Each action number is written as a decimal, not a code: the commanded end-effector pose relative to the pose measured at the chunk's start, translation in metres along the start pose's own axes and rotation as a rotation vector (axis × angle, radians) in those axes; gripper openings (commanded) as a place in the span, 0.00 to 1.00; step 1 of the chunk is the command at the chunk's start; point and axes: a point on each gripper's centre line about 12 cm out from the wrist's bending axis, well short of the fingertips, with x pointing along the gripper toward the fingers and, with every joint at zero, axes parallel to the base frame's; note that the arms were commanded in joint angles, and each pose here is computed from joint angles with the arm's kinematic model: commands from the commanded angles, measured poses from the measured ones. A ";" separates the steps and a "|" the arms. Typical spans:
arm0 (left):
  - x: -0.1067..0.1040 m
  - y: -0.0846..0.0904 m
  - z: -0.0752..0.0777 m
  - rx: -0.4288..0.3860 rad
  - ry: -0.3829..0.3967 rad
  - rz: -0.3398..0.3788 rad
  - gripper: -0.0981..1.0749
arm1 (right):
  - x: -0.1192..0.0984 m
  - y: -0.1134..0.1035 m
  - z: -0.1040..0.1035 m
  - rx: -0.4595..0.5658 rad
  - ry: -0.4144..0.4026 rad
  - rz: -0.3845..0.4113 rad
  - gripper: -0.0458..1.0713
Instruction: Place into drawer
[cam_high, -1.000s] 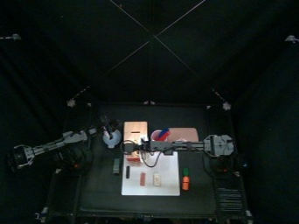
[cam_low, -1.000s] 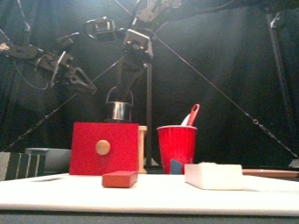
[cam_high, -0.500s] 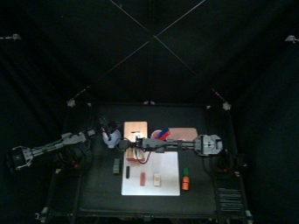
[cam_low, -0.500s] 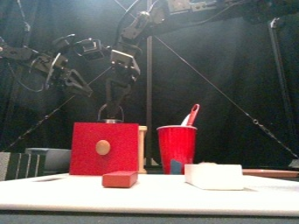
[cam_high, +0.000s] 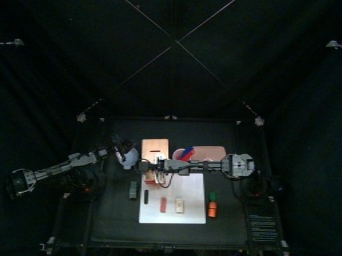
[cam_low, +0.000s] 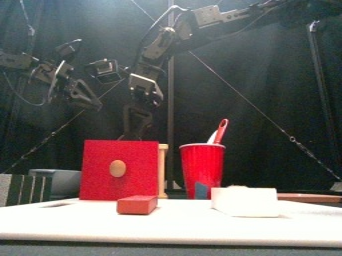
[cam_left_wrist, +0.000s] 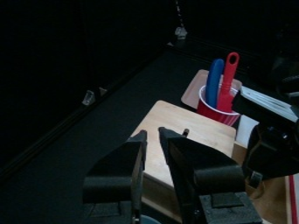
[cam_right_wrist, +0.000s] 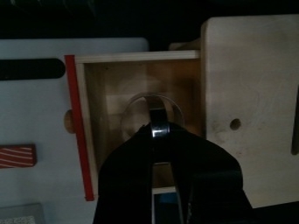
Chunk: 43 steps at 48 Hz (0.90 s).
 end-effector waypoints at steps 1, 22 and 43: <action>0.001 0.001 0.006 -0.004 -0.017 0.003 0.62 | -0.011 -0.008 0.005 0.016 -0.035 -0.005 0.48; 0.000 0.001 0.004 -0.009 -0.014 0.004 0.62 | 0.001 -0.011 0.004 0.052 -0.047 0.018 0.61; 0.000 0.001 0.001 -0.018 -0.006 0.006 0.62 | -0.006 -0.013 0.002 0.059 -0.033 0.014 0.67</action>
